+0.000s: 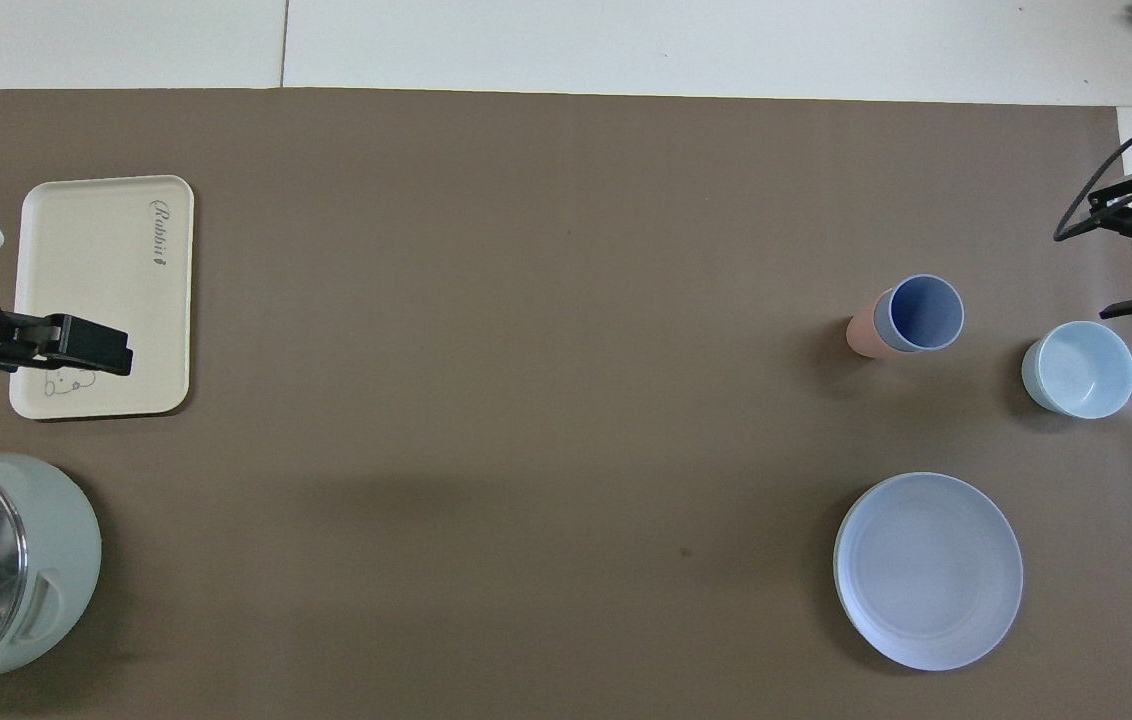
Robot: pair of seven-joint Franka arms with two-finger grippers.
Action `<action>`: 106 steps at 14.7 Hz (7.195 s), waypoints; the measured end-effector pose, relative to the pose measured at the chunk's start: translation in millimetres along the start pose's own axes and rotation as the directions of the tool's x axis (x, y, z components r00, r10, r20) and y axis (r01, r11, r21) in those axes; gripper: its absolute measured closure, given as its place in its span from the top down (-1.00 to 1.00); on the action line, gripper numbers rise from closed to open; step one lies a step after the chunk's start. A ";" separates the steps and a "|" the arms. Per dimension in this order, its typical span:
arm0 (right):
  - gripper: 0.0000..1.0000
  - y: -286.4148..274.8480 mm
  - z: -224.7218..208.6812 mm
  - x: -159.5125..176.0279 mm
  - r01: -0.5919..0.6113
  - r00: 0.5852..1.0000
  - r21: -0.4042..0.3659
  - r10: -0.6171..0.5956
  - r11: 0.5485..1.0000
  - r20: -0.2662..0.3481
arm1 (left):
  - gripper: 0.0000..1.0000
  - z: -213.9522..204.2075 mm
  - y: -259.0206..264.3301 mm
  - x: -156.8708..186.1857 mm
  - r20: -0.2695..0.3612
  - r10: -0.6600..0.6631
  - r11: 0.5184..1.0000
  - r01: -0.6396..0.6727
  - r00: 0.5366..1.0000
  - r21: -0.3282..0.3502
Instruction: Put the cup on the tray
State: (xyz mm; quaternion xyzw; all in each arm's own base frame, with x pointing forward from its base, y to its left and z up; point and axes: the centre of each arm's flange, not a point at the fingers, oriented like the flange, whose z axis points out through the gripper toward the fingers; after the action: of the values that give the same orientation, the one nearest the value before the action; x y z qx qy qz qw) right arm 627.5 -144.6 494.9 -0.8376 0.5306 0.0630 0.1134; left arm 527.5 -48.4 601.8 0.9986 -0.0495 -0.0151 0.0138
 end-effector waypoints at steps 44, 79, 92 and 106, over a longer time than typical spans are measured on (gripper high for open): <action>0.78 17.7 246.2 18.2 -0.296 0.764 -0.005 0.240 0.955 0.599 | 1.00 0.1 0.2 0.0 0.000 0.000 1.000 0.000 1.000 0.000; 0.55 -106.9 159.6 -366.0 -0.318 0.833 -0.038 0.298 0.947 0.465 | 0.70 32.3 309.9 -25.2 -0.087 -0.517 0.806 0.449 0.852 -0.386; 0.55 -107.6 159.1 -365.5 -0.328 0.834 -0.025 0.302 0.944 0.462 | -0.91 48.4 328.9 -18.5 -0.068 -0.500 0.818 0.444 0.864 -0.367; 0.55 -102.4 146.4 -297.9 -0.425 0.807 0.002 0.378 0.905 0.454 | -0.91 -40.0 251.0 9.8 -0.024 -0.594 0.771 0.560 0.804 -0.305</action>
State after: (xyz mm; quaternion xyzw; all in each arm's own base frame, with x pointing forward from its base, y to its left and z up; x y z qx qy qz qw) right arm 594.3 195.7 433.3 -0.6625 0.6581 0.2470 0.2588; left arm 513.8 -297.9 648.8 0.9518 0.2632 0.0341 0.1539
